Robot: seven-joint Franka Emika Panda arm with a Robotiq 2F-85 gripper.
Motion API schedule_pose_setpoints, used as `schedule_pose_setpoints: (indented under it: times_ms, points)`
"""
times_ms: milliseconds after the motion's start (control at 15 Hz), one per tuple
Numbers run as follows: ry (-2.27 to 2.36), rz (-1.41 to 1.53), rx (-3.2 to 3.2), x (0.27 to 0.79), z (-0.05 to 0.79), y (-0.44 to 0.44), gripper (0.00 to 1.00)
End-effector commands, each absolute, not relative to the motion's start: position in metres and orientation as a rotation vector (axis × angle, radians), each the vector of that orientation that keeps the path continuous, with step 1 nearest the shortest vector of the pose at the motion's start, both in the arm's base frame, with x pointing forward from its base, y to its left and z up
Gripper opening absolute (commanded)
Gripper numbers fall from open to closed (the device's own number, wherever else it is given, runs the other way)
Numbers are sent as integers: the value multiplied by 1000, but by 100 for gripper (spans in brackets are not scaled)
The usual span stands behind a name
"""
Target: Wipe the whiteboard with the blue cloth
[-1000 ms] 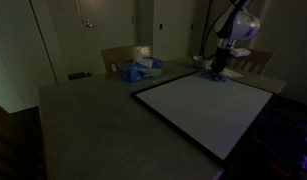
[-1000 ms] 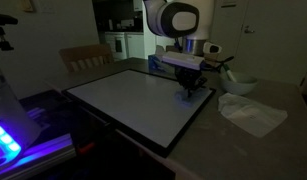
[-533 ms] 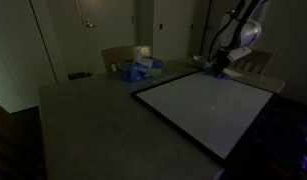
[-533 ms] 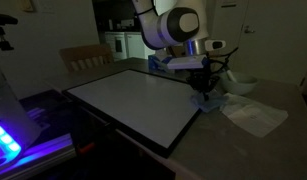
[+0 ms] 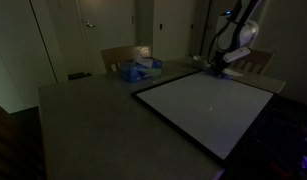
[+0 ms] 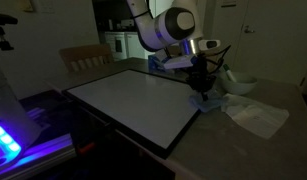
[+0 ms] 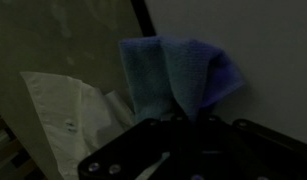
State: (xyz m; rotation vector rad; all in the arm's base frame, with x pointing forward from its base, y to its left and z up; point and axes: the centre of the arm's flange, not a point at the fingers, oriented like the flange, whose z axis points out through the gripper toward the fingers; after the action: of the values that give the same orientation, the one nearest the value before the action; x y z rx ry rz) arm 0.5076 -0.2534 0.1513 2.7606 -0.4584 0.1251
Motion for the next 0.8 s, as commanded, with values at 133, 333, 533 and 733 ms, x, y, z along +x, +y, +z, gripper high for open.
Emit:
schedule_pose_setpoints:
  times_ms: [133,333,533,733]
  points:
    - [-561,-77,2705,470,155,-241,3]
    - [-591,-155,2699,451,157,-237,3]
    - [-562,-161,2725,438,153,-230,3]
    - [-587,-146,2780,432,143,-219,3]
